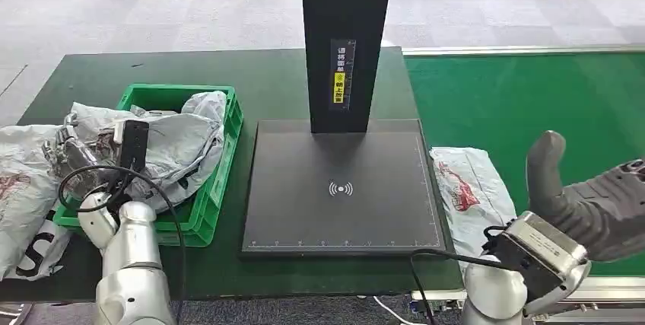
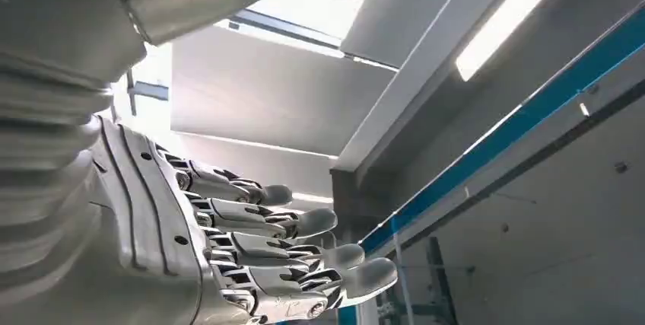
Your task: Moved the parcel from conveyor to table for the left to box.
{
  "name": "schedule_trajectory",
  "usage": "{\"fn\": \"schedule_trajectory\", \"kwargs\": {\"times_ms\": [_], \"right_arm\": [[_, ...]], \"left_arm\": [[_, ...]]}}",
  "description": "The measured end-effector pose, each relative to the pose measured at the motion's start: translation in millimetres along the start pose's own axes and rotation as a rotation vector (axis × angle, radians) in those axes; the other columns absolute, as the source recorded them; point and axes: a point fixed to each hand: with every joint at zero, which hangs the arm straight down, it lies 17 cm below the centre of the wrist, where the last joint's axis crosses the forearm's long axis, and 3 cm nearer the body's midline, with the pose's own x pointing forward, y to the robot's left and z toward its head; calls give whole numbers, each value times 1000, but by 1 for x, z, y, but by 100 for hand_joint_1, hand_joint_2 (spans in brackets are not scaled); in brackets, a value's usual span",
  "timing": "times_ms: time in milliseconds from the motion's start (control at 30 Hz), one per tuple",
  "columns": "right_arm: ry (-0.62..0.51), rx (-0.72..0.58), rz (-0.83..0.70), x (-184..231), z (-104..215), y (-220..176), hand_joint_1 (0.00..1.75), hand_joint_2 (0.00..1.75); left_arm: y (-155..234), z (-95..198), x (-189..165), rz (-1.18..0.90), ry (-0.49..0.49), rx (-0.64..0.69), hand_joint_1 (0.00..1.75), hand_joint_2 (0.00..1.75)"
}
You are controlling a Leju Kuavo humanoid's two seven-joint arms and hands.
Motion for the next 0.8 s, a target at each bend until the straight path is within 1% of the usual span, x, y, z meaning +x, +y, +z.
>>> {"fn": "schedule_trajectory", "kwargs": {"times_ms": [467, 667, 800], "right_arm": [[5, 7, 2, -1, 1, 2, 0, 175], [40, 58, 8, -9, 11, 19, 0, 175], [59, 94, 6, -15, 21, 31, 0, 175]], "left_arm": [[6, -1, -10, 10, 23, 21, 0, 175], [44, -14, -5, 85, -31, 146, 0, 175], [68, -18, -12, 99, -20, 214, 0, 175]]}}
